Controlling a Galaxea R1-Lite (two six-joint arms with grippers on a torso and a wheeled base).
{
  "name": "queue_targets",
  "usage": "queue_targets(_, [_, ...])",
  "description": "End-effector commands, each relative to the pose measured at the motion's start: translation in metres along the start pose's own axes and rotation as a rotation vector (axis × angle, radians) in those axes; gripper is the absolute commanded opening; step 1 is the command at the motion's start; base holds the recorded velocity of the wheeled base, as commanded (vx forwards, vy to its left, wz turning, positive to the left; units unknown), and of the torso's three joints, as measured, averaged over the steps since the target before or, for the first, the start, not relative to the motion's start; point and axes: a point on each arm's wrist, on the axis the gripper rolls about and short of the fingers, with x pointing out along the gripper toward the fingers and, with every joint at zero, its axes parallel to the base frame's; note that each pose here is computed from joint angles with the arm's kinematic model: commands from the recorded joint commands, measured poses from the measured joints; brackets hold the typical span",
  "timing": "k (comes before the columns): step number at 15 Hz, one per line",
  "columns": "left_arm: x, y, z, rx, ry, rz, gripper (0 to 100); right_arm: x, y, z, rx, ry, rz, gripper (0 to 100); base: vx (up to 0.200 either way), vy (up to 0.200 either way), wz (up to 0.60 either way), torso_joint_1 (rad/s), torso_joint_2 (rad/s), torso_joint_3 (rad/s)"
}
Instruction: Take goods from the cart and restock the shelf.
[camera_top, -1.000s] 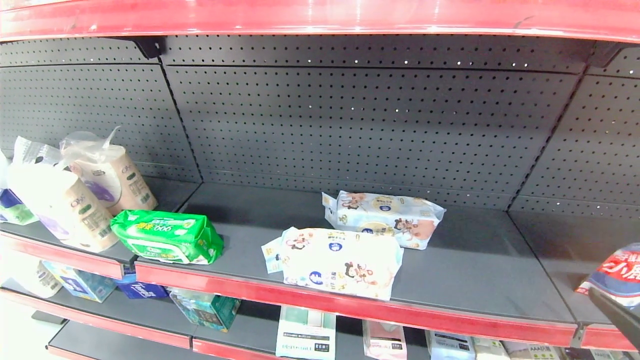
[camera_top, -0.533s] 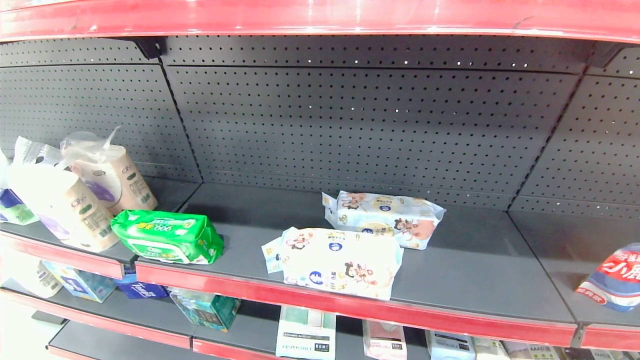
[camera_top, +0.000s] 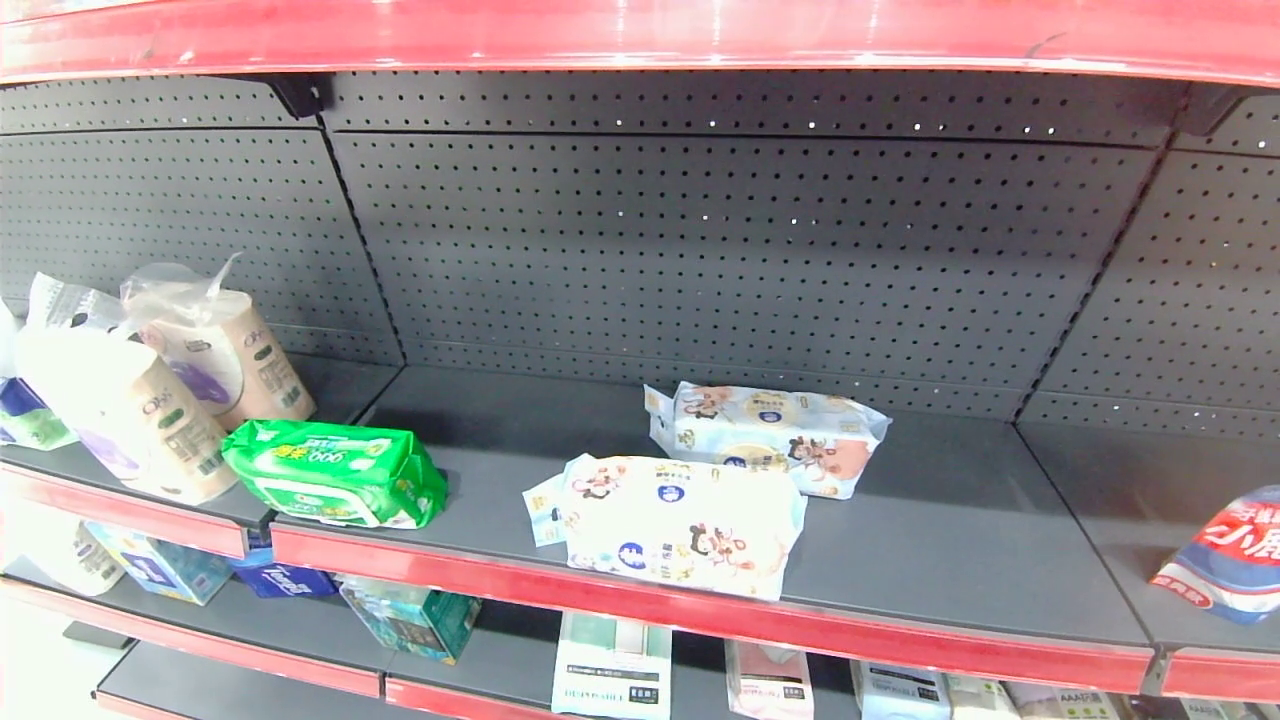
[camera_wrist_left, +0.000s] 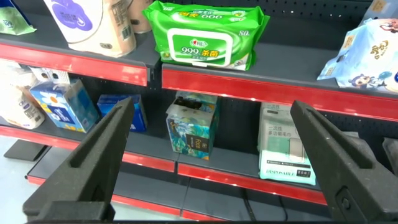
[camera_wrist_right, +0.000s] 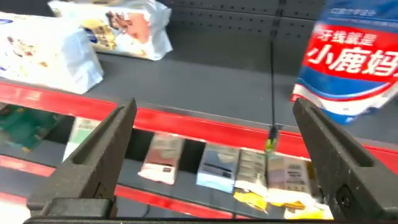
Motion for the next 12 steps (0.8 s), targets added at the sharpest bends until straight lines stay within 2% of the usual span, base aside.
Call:
queue_targets(1, [0.0001, 0.0, 0.0, 0.0, 0.002, 0.0, 100, 0.0008, 0.0013, 0.0007, 0.002, 0.012, -0.07, 100, 0.0, 0.0, 0.0, 0.0, 0.0, 0.0])
queue_targets(4, [0.0001, 0.0, 0.0, -0.001, 0.002, 0.0, 100, -0.0073, 0.0025, -0.0085, 0.007, -0.04, -0.036, 100, 0.0, 0.0, 0.0, 0.0, 0.0, 0.0])
queue_targets(12, [0.0001, 0.0, 0.0, -0.001, 0.002, 0.0, 100, -0.0071, 0.0025, -0.0083, 0.033, -0.044, -0.037, 100, 0.0, 0.0, 0.0, 0.0, 0.0, 0.0])
